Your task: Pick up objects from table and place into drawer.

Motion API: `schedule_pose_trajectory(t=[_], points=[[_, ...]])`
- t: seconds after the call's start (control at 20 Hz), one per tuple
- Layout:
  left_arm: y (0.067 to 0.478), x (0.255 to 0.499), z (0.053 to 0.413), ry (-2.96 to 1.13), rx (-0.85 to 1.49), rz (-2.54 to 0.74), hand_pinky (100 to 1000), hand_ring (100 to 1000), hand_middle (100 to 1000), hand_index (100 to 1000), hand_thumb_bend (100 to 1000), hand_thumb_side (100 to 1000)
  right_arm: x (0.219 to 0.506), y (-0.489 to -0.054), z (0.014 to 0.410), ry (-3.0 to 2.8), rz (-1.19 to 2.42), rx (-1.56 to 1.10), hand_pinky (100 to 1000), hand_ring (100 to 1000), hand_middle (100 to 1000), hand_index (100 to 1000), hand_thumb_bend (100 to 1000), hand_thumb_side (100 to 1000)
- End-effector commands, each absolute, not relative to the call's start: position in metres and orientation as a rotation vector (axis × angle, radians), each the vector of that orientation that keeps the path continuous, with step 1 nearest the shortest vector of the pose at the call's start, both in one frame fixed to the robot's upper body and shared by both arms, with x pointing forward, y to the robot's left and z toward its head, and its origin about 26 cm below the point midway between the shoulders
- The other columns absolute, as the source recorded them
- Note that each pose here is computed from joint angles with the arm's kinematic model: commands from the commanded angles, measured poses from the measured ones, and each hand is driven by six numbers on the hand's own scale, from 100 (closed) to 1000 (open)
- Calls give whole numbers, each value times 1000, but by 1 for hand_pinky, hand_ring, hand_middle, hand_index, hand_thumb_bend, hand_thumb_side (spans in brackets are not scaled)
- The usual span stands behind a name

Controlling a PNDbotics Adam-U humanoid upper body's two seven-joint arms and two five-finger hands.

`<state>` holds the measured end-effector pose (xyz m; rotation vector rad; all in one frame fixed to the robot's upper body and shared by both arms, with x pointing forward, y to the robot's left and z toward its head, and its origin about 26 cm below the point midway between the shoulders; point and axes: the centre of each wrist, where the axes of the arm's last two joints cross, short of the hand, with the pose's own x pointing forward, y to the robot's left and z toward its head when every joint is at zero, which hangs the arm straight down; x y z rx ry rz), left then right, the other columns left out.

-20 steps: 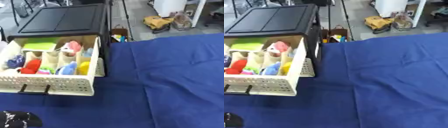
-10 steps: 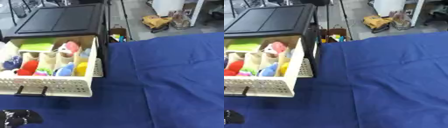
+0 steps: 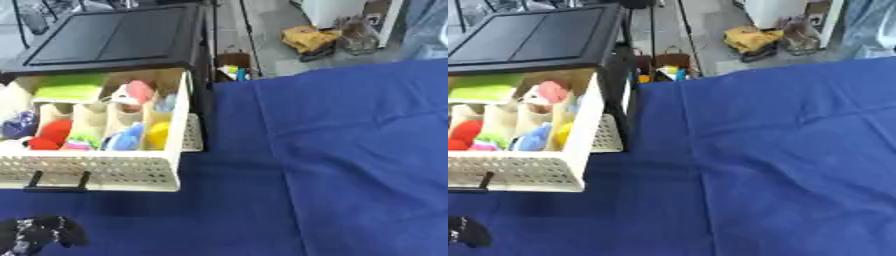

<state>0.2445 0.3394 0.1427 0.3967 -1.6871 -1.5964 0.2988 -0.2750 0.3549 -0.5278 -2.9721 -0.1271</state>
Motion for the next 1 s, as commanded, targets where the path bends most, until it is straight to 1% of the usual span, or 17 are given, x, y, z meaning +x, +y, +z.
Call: schedule_pose_trajectory(t=[0.05, 0.15, 0.3, 0.5, 0.8, 1.0], points=[[343, 249, 161, -1690, 405, -1591, 320, 627, 692, 789, 100, 1000, 293, -275, 363, -2999, -123, -527, 709, 730, 567, 674, 100, 852], [345, 253, 169, -1709, 414, -1565, 304, 610, 686, 786, 100, 1000, 294, -275, 363, -2996, -120, -528, 712, 729, 566, 673, 100, 853], [350, 258, 188, -1754, 461, -1521, 305, 600, 684, 790, 100, 1000, 294, -275, 362, -2991, -116, -530, 711, 729, 565, 671, 100, 854], [354, 261, 202, -1763, 521, -1494, 315, 605, 688, 794, 100, 1000, 294, -274, 362, -2989, -115, -530, 711, 728, 563, 670, 100, 854], [355, 263, 210, -1752, 579, -1481, 316, 609, 691, 797, 100, 1000, 295, -270, 362, -2987, -109, -525, 710, 726, 561, 668, 100, 853], [355, 263, 210, -1733, 576, -1477, 312, 607, 687, 798, 100, 1000, 295, -268, 362, -2986, -111, -524, 709, 725, 560, 668, 100, 852]])
